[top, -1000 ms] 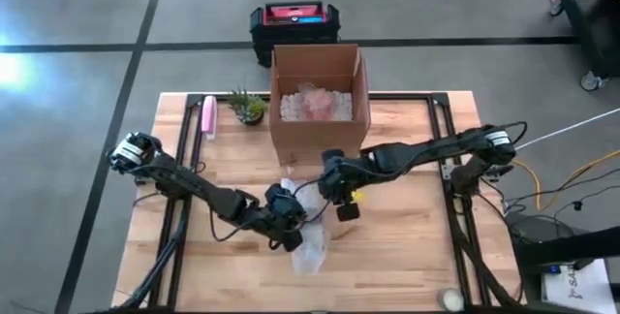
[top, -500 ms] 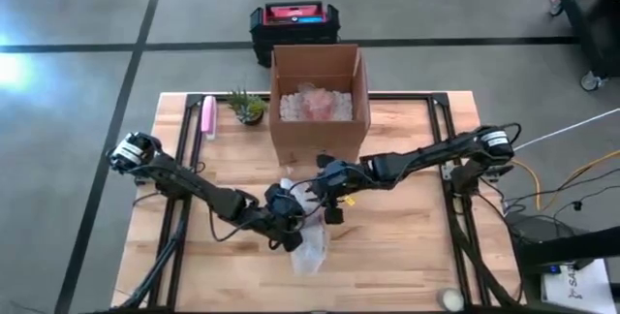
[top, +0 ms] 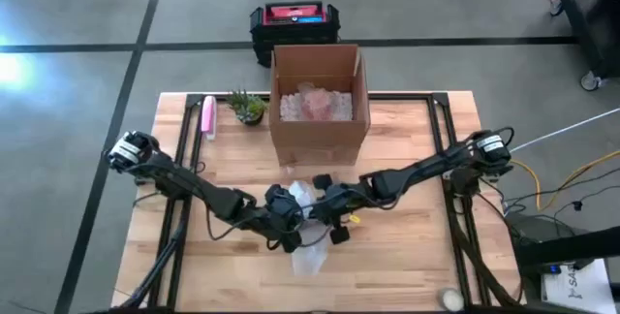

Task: Wrap mug
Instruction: Wrap the black mug with the bubble wrap

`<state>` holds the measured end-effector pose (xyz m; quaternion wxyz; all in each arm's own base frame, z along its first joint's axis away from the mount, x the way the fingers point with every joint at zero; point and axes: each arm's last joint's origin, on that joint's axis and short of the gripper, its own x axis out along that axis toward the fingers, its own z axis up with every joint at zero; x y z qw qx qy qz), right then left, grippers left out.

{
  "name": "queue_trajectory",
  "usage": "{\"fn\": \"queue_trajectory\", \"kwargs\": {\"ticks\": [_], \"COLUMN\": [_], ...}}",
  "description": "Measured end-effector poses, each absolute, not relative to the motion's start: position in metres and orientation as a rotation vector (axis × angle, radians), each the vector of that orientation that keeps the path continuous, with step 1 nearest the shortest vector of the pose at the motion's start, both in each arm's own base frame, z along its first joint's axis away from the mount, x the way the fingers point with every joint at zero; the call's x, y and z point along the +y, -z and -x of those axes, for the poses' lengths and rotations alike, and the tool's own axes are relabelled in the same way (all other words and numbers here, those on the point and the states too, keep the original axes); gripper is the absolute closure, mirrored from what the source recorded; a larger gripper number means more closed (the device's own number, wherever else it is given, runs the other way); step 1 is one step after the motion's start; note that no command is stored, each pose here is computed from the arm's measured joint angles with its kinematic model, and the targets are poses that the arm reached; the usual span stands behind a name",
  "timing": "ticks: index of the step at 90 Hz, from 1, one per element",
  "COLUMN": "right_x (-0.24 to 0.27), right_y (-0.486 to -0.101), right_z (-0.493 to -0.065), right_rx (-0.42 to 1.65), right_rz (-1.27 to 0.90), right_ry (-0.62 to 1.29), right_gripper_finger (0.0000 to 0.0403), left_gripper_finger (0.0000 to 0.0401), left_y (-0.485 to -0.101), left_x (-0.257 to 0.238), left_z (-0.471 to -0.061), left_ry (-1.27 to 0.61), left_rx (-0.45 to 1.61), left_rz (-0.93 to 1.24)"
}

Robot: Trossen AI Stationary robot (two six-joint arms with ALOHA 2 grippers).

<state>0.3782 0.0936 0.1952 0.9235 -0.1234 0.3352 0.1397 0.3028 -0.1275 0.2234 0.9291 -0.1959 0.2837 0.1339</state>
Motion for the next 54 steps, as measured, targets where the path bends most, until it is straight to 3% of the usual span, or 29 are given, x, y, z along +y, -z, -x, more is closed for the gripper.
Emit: {"fn": "queue_trajectory", "kwargs": {"ticks": [24, 39, 54], "right_x": [0.095, 0.102, 0.102], "right_y": [-0.174, -0.167, -0.167], "right_z": [-0.38, -0.381, -0.38], "right_rx": [0.756, 0.765, 0.769], "right_rz": [0.268, 0.279, 0.279], "right_ry": [-0.308, -0.323, -0.323], "right_gripper_finger": [0.0402, 0.0402, 0.0403], "left_gripper_finger": [0.0365, 0.0365, 0.0365], "left_y": [-0.267, -0.263, -0.238], "left_x": [-0.125, -0.12, -0.124], "left_z": [-0.293, -0.289, -0.304], "left_ry": [-0.233, -0.35, -0.331], "left_rx": [0.494, 0.473, 0.539], "left_rz": [0.49, 0.42, 0.417]}}
